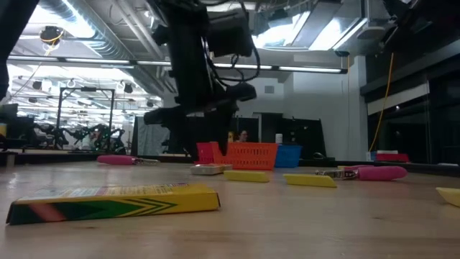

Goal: Pick & Place School Supplies
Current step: Put the yellow crayon box into the red bin

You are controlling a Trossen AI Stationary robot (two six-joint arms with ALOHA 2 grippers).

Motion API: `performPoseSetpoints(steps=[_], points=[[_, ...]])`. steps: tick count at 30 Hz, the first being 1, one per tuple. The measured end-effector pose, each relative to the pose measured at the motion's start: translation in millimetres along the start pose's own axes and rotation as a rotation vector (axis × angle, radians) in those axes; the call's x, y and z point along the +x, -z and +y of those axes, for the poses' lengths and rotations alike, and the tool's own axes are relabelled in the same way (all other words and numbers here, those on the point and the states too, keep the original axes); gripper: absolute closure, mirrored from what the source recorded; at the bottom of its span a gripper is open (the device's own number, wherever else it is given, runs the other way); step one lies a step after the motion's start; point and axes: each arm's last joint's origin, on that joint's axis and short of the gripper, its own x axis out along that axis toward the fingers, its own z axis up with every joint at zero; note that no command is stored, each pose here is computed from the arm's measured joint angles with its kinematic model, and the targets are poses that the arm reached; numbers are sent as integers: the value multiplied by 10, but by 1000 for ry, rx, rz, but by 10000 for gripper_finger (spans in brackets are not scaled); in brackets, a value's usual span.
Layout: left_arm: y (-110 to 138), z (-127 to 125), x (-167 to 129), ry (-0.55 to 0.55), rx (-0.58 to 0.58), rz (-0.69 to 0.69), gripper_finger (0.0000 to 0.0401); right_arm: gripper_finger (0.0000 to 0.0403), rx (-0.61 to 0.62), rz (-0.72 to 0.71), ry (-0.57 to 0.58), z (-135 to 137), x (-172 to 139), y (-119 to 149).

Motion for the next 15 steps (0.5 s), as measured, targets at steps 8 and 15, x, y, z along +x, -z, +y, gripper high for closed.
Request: performPoseSetpoints(steps=[8, 15], points=[[-113, 87, 37, -51, 102, 8, 177, 198, 2, -3, -29, 56, 26, -36], [-135, 63, 59, -23, 99, 4, 177, 198, -15, 2, -49, 91, 42, -55]])
